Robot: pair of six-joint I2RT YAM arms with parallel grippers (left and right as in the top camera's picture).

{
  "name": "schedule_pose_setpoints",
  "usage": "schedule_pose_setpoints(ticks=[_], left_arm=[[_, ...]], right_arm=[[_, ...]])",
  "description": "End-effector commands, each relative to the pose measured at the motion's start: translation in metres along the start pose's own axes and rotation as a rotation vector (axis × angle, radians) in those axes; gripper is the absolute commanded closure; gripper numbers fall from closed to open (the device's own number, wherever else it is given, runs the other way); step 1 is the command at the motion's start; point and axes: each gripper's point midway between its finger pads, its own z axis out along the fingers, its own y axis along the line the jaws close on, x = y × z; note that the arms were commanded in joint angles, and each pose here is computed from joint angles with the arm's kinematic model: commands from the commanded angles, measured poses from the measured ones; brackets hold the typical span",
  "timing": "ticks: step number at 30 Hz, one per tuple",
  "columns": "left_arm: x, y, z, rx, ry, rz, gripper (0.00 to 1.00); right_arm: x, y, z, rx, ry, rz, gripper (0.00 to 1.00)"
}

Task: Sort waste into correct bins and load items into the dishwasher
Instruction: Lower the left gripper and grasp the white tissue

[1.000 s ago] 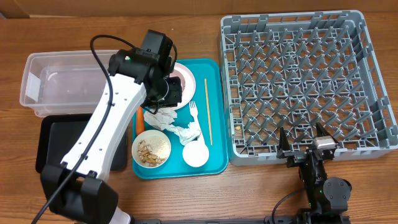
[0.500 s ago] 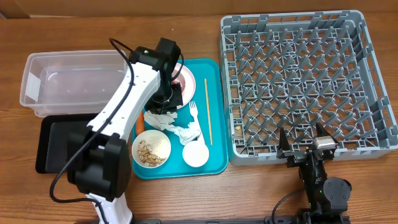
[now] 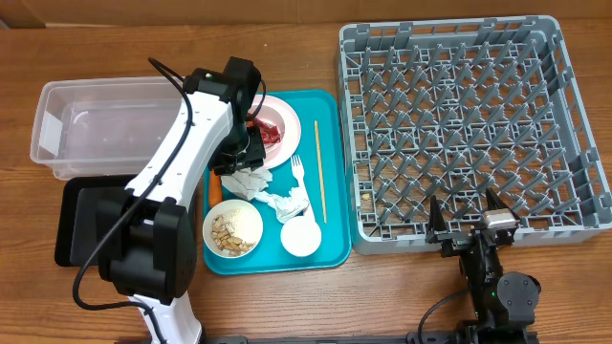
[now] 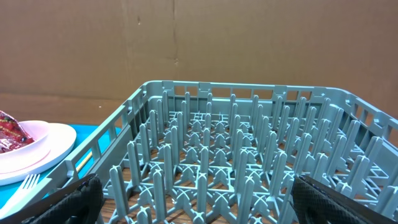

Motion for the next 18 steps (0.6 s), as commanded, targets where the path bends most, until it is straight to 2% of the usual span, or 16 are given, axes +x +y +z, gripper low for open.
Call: schedule_pose_setpoints(ticks=[1, 13, 18], left_arm=[[-0.004, 0.002, 0.002, -0.022, -0.012, -0.050, 0.52], [-0.001, 0.003, 0.014, -0.028, 0.001, -0.111, 0.52], [0.005, 0.006, 0.025, -0.040, 0.018, -0.111, 0.58]], right_arm=[[0.002, 0.002, 0.000, -0.008, -0.004, -0.007, 0.00], [0.002, 0.002, 0.000, -0.008, -0.004, -0.007, 0.00], [0.002, 0.002, 0.000, -0.008, -0.004, -0.007, 0.00]])
